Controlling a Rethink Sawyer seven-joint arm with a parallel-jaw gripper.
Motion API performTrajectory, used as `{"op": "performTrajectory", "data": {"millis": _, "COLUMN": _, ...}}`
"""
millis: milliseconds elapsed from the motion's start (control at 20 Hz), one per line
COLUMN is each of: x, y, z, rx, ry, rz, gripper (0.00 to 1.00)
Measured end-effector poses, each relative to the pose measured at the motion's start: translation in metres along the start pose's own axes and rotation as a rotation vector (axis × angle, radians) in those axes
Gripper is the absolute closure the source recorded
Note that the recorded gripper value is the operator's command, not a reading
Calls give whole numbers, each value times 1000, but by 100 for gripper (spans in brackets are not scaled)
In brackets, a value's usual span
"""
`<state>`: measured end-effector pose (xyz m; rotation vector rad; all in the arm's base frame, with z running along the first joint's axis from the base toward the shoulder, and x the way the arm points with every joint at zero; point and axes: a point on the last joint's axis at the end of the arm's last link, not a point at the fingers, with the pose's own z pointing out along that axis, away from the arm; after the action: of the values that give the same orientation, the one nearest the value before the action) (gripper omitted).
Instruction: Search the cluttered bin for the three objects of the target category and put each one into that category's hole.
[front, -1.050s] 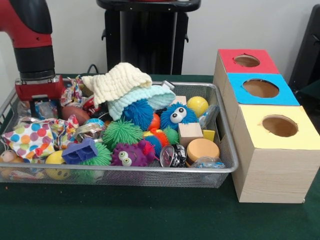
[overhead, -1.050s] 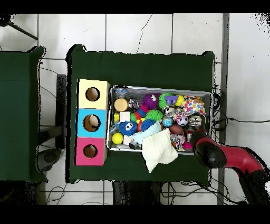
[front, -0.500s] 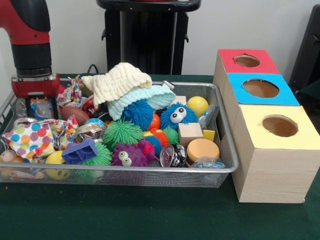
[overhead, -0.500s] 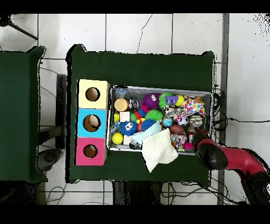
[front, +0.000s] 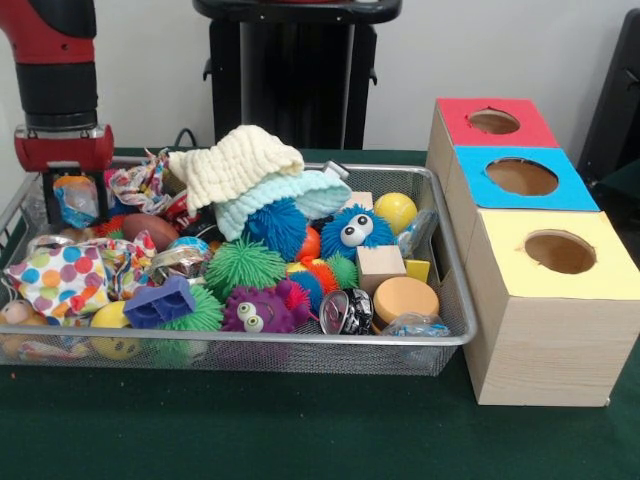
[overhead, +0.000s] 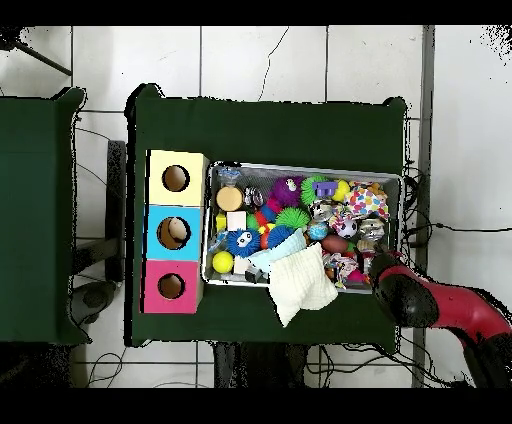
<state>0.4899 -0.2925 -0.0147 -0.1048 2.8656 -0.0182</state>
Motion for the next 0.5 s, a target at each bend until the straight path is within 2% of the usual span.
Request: {"op": "performTrajectory", "data": {"millis": 500, "x": -1, "y": 1, "z": -9, "rx": 40, "ry": 13, "rz": 12, "gripper": 0}}
